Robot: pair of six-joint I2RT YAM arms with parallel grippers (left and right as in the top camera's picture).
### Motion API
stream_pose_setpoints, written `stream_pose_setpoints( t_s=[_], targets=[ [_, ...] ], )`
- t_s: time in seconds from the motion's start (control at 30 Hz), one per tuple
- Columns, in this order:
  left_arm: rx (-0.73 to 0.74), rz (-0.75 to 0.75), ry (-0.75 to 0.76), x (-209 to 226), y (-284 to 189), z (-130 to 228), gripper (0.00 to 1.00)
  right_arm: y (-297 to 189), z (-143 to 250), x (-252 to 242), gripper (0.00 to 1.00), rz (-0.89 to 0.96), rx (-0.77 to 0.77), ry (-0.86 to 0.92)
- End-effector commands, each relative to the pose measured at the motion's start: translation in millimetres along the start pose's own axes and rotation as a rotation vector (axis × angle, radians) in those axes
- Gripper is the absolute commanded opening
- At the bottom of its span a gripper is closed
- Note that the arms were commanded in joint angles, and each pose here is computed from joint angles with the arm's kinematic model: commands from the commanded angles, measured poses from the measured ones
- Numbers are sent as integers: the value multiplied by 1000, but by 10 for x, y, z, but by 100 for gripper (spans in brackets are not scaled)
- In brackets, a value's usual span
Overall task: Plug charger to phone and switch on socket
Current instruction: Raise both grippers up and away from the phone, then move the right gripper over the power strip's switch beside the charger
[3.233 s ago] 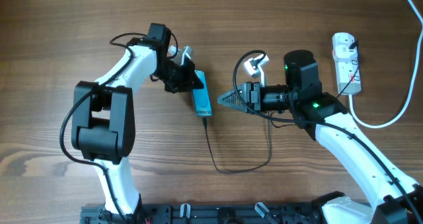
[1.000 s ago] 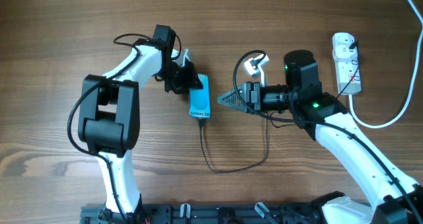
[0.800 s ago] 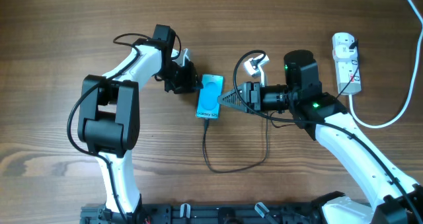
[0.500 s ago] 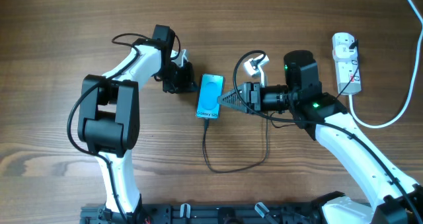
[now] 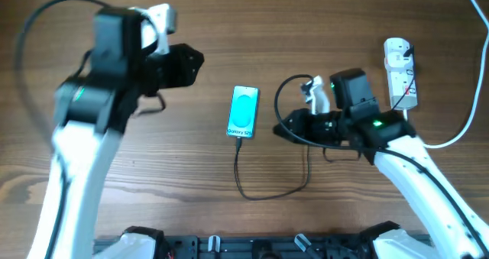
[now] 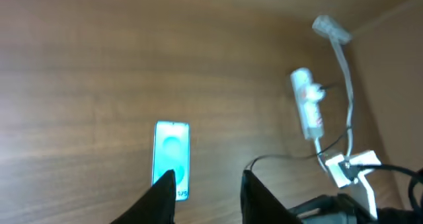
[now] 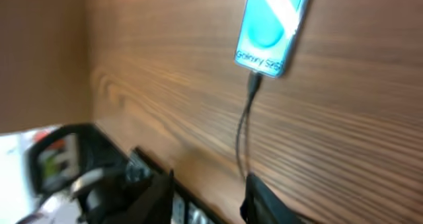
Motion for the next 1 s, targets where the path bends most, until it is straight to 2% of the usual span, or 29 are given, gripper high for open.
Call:
stream_pose_setpoints(
  t_s=[0.0,0.13,0.23,0.27,0.37,0.4,0.57,0.73,0.8,0.83,0.97],
  targets=[
    [-122,-55,29,-58,-455,33,37,-662,-266,293,31,224,-288,-143],
    [-163,-47,41,-127,-713,120,46,-1305,-390,445,31,407,-473,-134],
    [-113,-58,26,-103,-699,206,61,-1829,-500,400,31,485,-620,-70],
    [-97,-63,21,-92,-683,227,63,-1950,-527,362,31,496,-652,-46],
    [-41,-76,4,-54,-614,284,85,-2416,-649,85,31,533,-779,50],
    [-29,-79,0,-45,-595,294,98,-2535,-680,-36,31,536,-804,82],
    [6,-88,-11,-15,-527,313,100,-2842,-895,-634,30,461,-816,210],
    [26,-92,-17,7,-460,308,100,-2865,-1267,-1640,27,458,-762,428],
    [26,-92,-17,7,-460,308,100,-2739,-1420,-1937,9,439,-728,487],
    [26,-92,-17,7,-460,308,100,-2689,-1467,-2026,5,429,-717,510],
    [25,-92,-17,8,-460,307,100,-2435,-1698,-2360,5,320,-669,544]
  ],
)
Point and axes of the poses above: each gripper's point midway between its finger pads, its own y axis out along the fingers, its own x axis along the line the jaws close on, z = x × y, the point moved 7 cm from there along -y, back along the fingers, and after that the axes turned 6 degrees about y, right-handed, at the moved point
